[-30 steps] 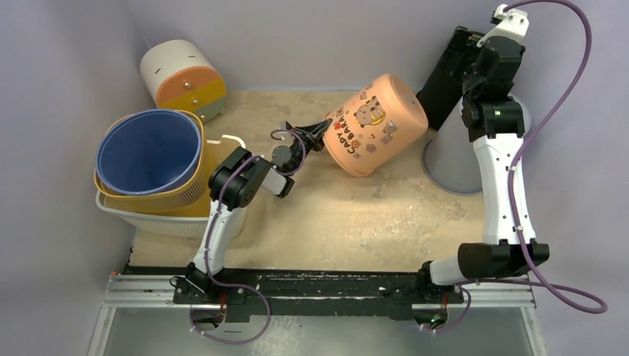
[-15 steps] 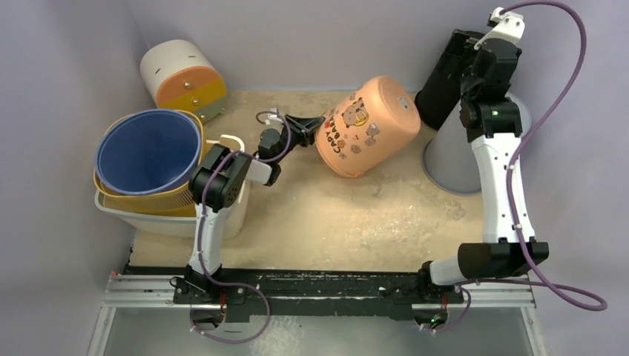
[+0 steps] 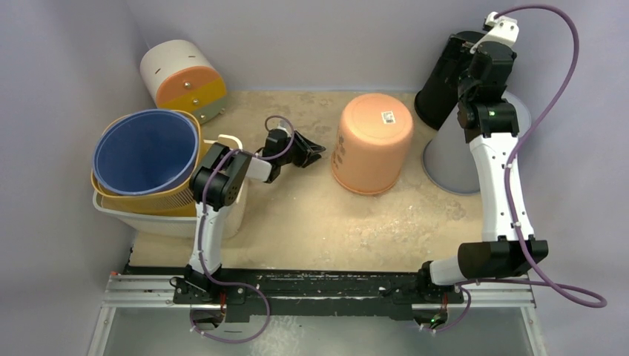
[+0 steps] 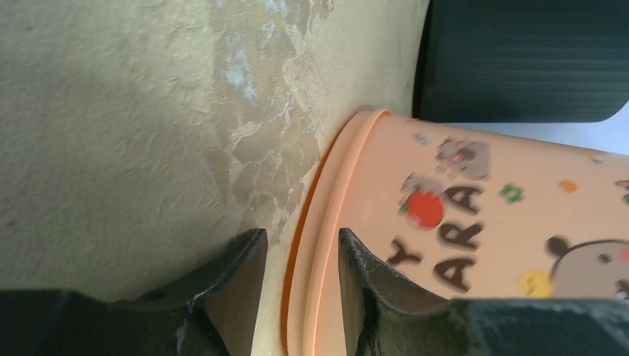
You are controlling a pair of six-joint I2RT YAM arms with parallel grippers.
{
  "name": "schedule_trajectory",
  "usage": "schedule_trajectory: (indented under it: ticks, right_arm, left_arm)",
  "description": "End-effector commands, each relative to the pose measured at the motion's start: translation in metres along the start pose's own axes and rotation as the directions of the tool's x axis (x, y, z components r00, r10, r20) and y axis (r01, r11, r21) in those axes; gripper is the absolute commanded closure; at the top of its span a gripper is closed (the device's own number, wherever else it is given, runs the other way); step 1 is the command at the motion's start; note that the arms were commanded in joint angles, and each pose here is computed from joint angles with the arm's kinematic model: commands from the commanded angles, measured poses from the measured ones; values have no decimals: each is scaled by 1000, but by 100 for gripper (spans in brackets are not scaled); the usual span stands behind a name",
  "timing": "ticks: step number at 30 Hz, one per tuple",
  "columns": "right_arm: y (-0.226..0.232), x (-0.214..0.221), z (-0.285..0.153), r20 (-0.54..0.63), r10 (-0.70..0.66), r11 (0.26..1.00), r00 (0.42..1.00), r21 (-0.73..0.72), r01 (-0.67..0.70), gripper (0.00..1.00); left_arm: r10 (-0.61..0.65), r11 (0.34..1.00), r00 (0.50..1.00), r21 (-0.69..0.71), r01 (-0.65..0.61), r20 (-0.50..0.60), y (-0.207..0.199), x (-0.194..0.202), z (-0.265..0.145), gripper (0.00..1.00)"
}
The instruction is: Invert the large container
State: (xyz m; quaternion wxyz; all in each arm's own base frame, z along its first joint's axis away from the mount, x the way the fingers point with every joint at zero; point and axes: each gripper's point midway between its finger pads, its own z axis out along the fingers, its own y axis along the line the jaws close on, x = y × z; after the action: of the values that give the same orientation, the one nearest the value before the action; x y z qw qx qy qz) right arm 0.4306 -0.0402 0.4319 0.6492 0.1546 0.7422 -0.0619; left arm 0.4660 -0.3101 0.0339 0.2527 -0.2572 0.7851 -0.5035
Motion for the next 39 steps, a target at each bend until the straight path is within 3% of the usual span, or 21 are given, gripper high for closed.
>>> schedule_trajectory:
  ticks: [1,3,7,10,15,16,18,19,24,28,31,35,39]
  right_arm:
    - [3,-12,-9,44,6,999,999,-35,-4,0]
    - [4,-6,-9,30,-2,999,1000,-43,3,0]
    - [7,6,-8,5,-6,998,1000,-64,6,0]
    - [8,13,-7,-12,-8,997,1000,-74,7,0]
    - [8,23,-4,-31,-8,998,999,-69,6,0]
    - [8,26,-2,-36,-5,998,999,-66,3,0]
    - [8,29,0,-44,-1,998,999,-60,-2,0]
    - [8,30,1,-47,0,998,999,-58,-3,0]
    - [10,34,7,-63,8,998,998,-60,-11,0]
    - [13,35,10,-68,18,997,997,-67,-23,0]
    - [12,33,10,-65,18,998,998,-61,-22,0]
    - [11,30,10,-57,20,998,998,-59,-23,0]
    - [10,36,9,-70,29,998,997,-61,-34,0]
  left_arm:
    - [133,973,988,-182,-146,-81,29,9,-10,61]
    - [214,955,970,-184,-233,-119,10,12,-19,61]
    - [408,883,879,-139,-449,-248,-29,32,-44,61]
    - [540,792,754,-76,-606,-373,-42,56,-76,61]
    - [729,562,457,65,-824,-509,-50,101,-136,54]
    - [759,525,415,95,-846,-502,-56,108,-143,52]
    - [812,485,382,146,-862,-441,-75,121,-146,50]
    - [827,484,390,158,-861,-405,-85,125,-145,49]
    - [821,560,529,117,-821,-215,-119,133,-116,46]
    - [780,623,621,-4,-782,-77,-126,128,-82,44]
    - [726,688,688,-5,-726,-17,-133,127,-52,42]
    - [690,723,722,-17,-690,55,-146,123,-15,41]
    - [685,728,715,-92,-680,139,-155,99,16,40]
